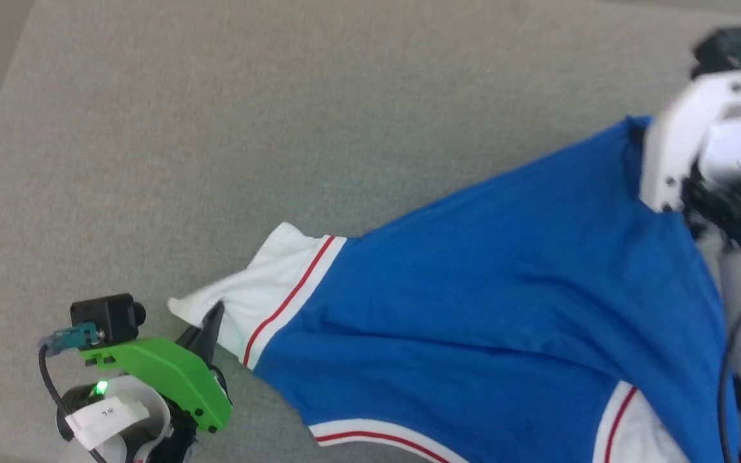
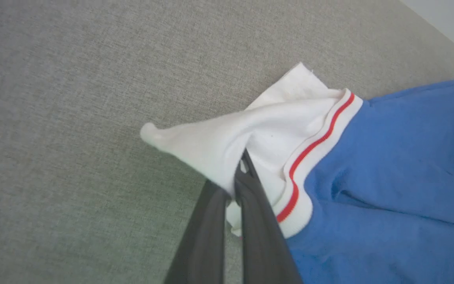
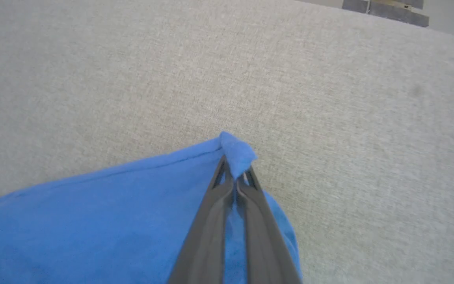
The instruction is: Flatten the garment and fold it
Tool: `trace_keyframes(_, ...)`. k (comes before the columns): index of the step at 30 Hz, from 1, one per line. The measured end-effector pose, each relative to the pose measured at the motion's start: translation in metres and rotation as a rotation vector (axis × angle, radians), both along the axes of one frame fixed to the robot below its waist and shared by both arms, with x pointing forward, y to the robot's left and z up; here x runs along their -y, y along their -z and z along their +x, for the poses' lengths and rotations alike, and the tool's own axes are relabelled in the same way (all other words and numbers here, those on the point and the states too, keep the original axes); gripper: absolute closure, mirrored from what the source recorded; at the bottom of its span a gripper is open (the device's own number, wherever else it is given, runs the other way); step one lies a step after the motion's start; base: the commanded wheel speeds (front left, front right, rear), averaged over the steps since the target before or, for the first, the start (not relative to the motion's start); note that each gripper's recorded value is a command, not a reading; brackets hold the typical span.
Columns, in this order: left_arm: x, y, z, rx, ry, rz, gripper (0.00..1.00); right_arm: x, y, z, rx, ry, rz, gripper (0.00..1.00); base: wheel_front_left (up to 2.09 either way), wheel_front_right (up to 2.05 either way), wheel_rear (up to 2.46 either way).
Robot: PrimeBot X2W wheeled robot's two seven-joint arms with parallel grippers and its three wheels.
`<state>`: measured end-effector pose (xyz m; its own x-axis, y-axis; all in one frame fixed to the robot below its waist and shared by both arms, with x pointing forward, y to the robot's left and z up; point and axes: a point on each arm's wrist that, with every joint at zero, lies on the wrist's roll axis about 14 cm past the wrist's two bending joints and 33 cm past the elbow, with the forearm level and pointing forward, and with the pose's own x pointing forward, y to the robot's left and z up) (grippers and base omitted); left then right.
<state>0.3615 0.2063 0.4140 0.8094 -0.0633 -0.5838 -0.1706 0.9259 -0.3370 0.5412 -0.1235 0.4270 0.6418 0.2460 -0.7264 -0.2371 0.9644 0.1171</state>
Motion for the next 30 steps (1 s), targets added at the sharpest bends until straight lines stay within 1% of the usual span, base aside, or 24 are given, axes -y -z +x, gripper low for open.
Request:
trace_keyframes(3, 0.005, -0.007, -0.005, 0.015, 0.007, -0.006, 1.0, 0.018, -0.02, -0.023, 0.063, 0.045, 0.055, 1.0, 0.0, 0.0, 0.0)
trace_keyframes(6, 0.013, -0.015, -0.011, 0.032, 0.023, -0.017, 1.0, 0.045, -0.032, -0.061, 0.096, 0.117, 0.093, 1.0, 0.0, 0.0, 0.0)
trace_keyframes(9, 0.022, -0.022, -0.014, 0.055, 0.044, -0.028, 1.0, 0.065, -0.033, -0.105, 0.094, 0.197, 0.136, 1.0, 0.0, 0.0, 0.0)
trace_keyframes(12, 0.03, -0.029, -0.017, 0.08, 0.062, -0.04, 1.0, 0.076, -0.03, -0.148, 0.078, 0.27, 0.193, 1.0, 0.0, 0.0, 0.0)
trace_keyframes(14, 0.036, -0.035, -0.017, 0.103, 0.069, -0.06, 1.0, 0.082, -0.031, -0.17, 0.072, 0.312, 0.231, 1.0, 0.0, 0.0, 0.0)
trace_keyframes(16, 0.046, -0.042, -0.015, 0.127, 0.092, -0.089, 1.0, 0.088, -0.038, -0.184, 0.09, 0.355, 0.3, 1.0, 0.0, 0.0, 0.0)
trace_keyframes(20, 0.061, -0.06, -0.006, 0.184, 0.153, -0.153, 1.0, 0.098, -0.062, -0.19, 0.158, 0.381, 0.35, 1.0, 0.0, 0.0, 0.0)
trace_keyframes(22, 0.068, -0.084, 0.011, 0.244, 0.202, -0.177, 1.0, 0.099, -0.083, -0.184, 0.206, 0.37, 0.367, 1.0, 0.0, 0.0, 0.0)
trace_keyframes(24, 0.07, -0.116, 0.033, 0.319, 0.246, -0.167, 1.0, 0.102, -0.108, -0.171, 0.261, 0.354, 0.38, 1.0, 0.0, 0.0, 0.0)
trace_keyframes(26, 0.069, -0.151, 0.057, 0.391, 0.304, -0.113, 1.0, 0.106, -0.137, -0.154, 0.311, 0.332, 0.381, 1.0, 0.0, 0.0, 0.0)
trace_keyframes(27, 0.067, -0.165, 0.068, 0.418, 0.314, -0.1, 1.0, 0.108, -0.148, -0.146, 0.327, 0.325, 0.381, 1.0, 0.0, 0.0, 0.0)
trace_keyframes(29, 0.065, -0.193, 0.092, 0.458, 0.355, -0.036, 1.0, 0.115, -0.177, -0.125, 0.376, 0.316, 0.386, 1.0, 0.0, 0.0, 0.0)
trace_keyframes(30, 0.064, -0.204, 0.101, 0.475, 0.355, -0.031, 1.0, 0.118, -0.187, -0.117, 0.394, 0.318, 0.391, 1.0, 0.0, 0.0, 0.0)
